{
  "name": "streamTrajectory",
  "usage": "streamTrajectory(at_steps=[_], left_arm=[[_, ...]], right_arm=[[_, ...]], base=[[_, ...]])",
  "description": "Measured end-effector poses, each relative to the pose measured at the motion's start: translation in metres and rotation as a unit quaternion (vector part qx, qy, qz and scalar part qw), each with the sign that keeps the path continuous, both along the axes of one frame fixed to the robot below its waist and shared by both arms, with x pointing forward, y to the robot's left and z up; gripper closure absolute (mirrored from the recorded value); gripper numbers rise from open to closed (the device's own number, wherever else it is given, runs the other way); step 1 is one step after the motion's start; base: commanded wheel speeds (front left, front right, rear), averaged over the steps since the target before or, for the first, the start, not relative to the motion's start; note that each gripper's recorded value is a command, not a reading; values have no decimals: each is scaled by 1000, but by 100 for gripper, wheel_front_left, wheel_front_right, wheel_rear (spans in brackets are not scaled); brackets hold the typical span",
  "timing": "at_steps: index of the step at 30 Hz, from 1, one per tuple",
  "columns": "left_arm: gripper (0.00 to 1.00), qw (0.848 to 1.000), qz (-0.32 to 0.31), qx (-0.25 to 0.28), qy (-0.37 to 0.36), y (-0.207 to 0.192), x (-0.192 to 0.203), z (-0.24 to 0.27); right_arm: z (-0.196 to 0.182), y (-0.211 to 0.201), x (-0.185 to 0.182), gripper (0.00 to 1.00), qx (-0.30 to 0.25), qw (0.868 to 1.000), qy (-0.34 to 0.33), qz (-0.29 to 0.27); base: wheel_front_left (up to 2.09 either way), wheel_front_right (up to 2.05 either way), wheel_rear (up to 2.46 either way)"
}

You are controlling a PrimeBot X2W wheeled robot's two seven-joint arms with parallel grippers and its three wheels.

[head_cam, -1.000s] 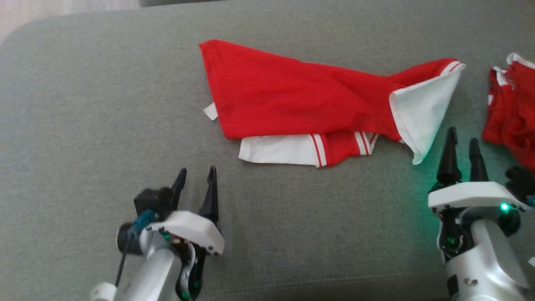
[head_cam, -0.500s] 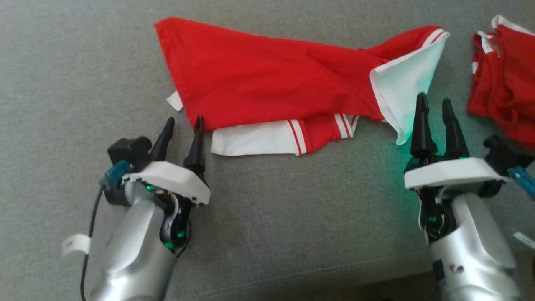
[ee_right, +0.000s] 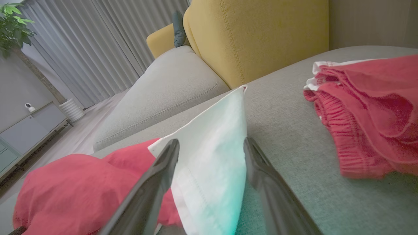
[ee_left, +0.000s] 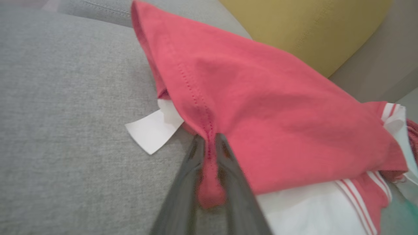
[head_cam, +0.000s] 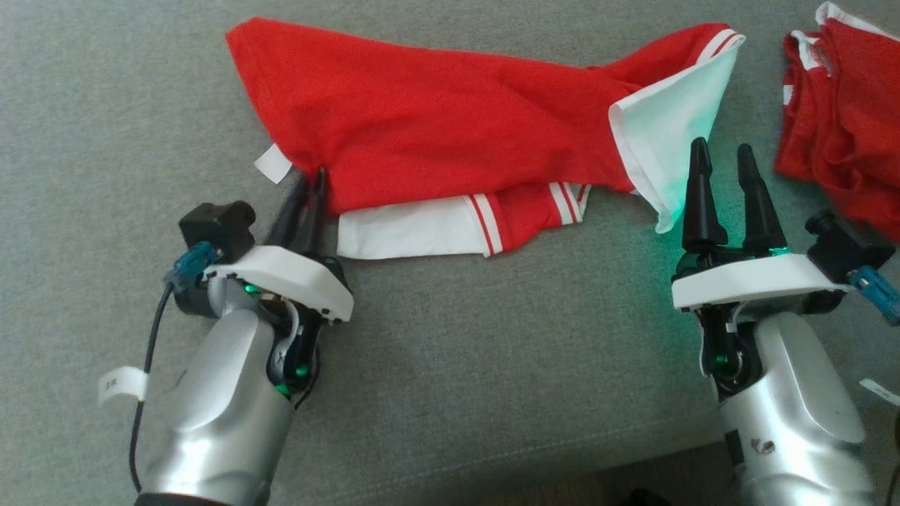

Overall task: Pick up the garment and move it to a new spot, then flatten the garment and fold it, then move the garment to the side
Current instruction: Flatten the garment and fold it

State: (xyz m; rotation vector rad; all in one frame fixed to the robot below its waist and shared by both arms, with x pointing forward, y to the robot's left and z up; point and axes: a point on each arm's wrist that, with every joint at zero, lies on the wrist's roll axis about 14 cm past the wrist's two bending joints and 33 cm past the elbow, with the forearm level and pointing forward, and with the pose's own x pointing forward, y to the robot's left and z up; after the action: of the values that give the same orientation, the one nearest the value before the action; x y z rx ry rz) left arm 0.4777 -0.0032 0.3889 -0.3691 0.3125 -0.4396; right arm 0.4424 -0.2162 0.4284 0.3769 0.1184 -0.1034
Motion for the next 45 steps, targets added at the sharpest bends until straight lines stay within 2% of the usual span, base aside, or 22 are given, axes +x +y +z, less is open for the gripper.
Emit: streamTrajectory(at_steps=[5, 8, 14, 19, 24, 28, 36, 38, 43, 44, 45], left_arm=[[100, 999, 4, -18, -30, 2, -2, 25], [100, 997, 30, -30, -57, 16, -3, 48], [100, 991, 79, -17, -104, 53, -10, 79], [100, 985, 111, 16, -135, 81, -26, 96], [100, 982, 137, 49, -122, 99, -41, 84], [100, 983, 138, 79, -88, 103, -38, 56], [98, 980, 143, 120, -72, 102, 3, 38], [0, 979, 150, 122, -64, 103, 9, 33], [0, 981, 152, 114, -49, 103, 3, 26], [0, 981, 151, 112, -48, 102, 1, 26], [0, 981, 152, 110, -46, 103, -1, 25]], right_arm=[[5, 7, 4, 0, -11, 1000, -8, 12], [8, 13, 7, 0, -17, 1000, -11, 22], [14, 34, 14, 0, -16, 999, -20, 48], [18, 60, 17, 0, -12, 996, -26, 81], [18, 80, 19, 0, -10, 994, -26, 108], [11, 77, 17, 0, -13, 994, -17, 107], [2, 54, 9, 0, -37, 995, 0, 87], [5, 53, 10, 0, -47, 995, -3, 91], [10, 69, 19, 0, -52, 992, -12, 115], [6, 70, 19, 6, -53, 992, -5, 117], [2, 70, 19, 51, -54, 992, 1, 118]], base=[[0, 0, 0], [0, 0, 0], [0, 0, 0], [0, 0, 0], [0, 0, 0], [0, 0, 0], [0, 0, 0], [0, 0, 0], [0, 0, 0], [0, 0, 0], [0, 0, 0]])
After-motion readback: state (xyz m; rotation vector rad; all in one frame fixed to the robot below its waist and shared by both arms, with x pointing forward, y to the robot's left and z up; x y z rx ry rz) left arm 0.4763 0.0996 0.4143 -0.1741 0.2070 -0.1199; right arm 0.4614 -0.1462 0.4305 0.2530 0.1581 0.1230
